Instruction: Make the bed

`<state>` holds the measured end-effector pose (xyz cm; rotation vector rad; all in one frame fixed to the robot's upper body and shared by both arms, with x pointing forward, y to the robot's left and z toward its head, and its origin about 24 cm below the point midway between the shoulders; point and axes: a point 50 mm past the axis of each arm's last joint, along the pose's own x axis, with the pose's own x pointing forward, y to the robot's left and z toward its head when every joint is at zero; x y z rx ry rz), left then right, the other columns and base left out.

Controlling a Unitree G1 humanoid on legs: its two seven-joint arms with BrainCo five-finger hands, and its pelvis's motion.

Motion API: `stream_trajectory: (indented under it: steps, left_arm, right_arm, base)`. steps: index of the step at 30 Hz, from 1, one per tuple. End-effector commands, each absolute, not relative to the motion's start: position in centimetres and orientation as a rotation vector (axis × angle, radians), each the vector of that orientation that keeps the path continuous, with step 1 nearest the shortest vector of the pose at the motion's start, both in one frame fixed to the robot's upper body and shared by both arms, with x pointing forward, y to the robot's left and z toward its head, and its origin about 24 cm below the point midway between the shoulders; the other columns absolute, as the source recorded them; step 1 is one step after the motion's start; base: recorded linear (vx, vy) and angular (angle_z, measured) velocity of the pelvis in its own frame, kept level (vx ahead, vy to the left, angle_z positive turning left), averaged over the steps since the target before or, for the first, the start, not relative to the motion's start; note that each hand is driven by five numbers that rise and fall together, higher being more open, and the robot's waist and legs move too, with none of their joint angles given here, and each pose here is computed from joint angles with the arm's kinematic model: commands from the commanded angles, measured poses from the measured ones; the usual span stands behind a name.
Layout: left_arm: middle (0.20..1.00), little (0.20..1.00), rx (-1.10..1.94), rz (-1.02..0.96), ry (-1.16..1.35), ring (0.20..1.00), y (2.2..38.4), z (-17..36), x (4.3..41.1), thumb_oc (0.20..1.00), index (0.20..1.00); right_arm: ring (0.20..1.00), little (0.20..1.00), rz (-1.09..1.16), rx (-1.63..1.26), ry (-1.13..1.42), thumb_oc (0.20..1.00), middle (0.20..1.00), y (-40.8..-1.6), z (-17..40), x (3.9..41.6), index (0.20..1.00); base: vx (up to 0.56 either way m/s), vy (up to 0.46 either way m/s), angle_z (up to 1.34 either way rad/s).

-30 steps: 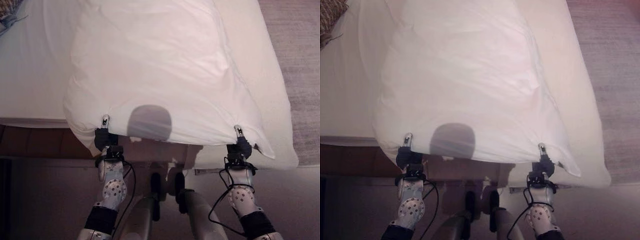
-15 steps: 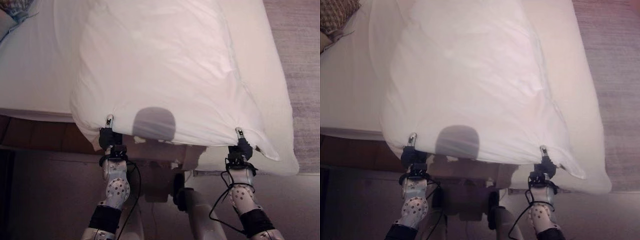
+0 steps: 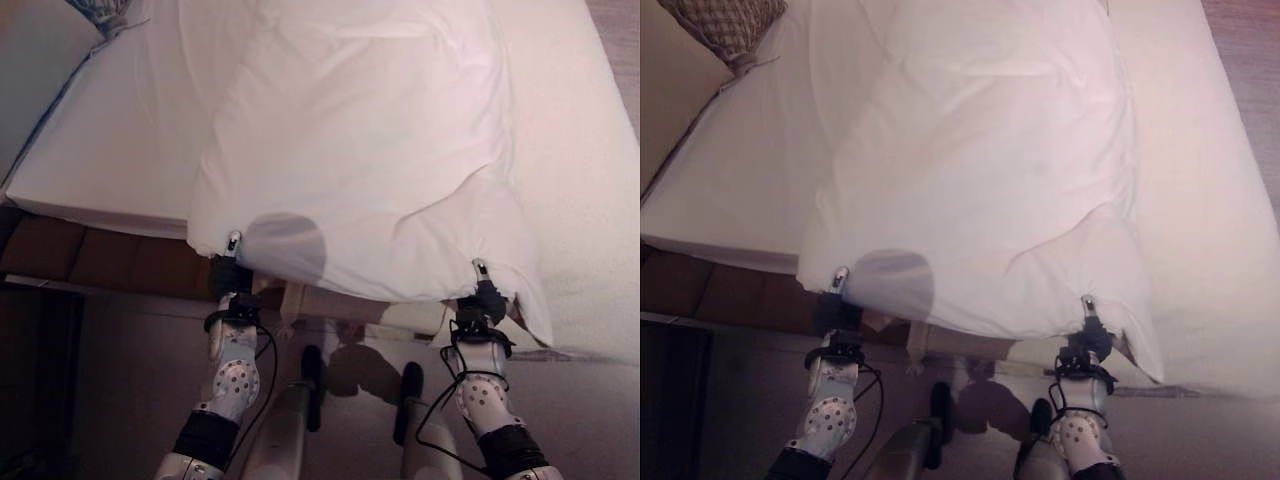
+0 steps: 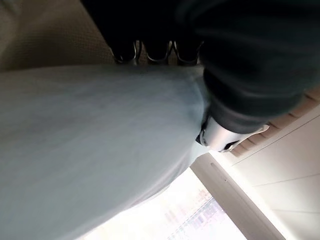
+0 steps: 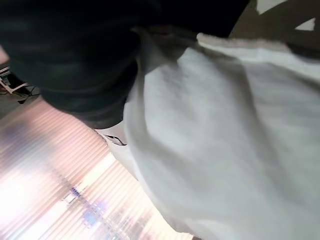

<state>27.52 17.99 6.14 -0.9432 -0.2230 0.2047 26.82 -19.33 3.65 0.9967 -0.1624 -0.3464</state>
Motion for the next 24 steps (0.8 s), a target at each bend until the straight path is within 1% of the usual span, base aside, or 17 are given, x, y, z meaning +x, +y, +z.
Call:
stream_trajectory:
  steps: [1,8,12,16,19,21,24]
  left_arm:
    - [0.200,0.200,-0.851,0.126,-0.425,0.200,19.2,10.0,26.4,0.200,0.200]
    - [0.200,0.200,-0.897,0.147,-0.395,0.200,18.9,9.0,26.0,0.200,0.200]
    - [0.200,0.200,-0.939,0.131,-0.398,0.200,18.1,9.1,26.4,0.200,0.200]
    - [0.200,0.200,-0.962,0.180,-0.391,0.200,18.4,8.7,26.3,0.200,0.200]
    - [0.200,0.200,-0.947,0.215,-0.426,0.200,19.3,9.2,26.2,0.200,0.200]
    - [0.200,0.200,-0.921,0.258,-0.458,0.200,20.2,9.6,26.1,0.200,0.200]
    - [0.200,0.200,-0.912,0.258,-0.467,0.200,20.2,9.9,26.3,0.200,0.200]
  right_arm:
    - [0.200,0.200,-0.288,0.970,-0.285,0.200,0.200,-20.0,5.5,27.0,0.200]
    - [0.200,0.200,-0.330,0.911,-0.268,0.200,0.200,-21.7,4.9,26.0,0.200]
    - [0.200,0.200,-0.372,0.872,-0.299,0.200,0.200,-23.1,5.3,25.9,0.200]
    - [0.200,0.200,-0.375,0.857,-0.288,0.200,0.200,-23.0,5.4,26.3,0.200]
    - [0.200,0.200,-0.385,0.839,-0.291,0.200,0.200,-23.2,5.6,26.6,0.200]
    - [0.200,0.200,-0.435,0.848,-0.308,0.200,0.200,-23.7,5.6,26.7,0.200]
    - [0.200,0.200,-0.495,0.867,-0.315,0.200,0.200,-24.4,5.4,26.5,0.200]
  base:
    - [-0.02,0.043,-0.09]
    - [0.00,-0.024,-0.16]
    - [-0.02,-0.088,0.20]
    - [0.00,-0.005,0.13]
    - [0.02,0.111,-0.24]
    - [0.05,0.226,-0.17]
    - [0.05,0.343,-0.24]
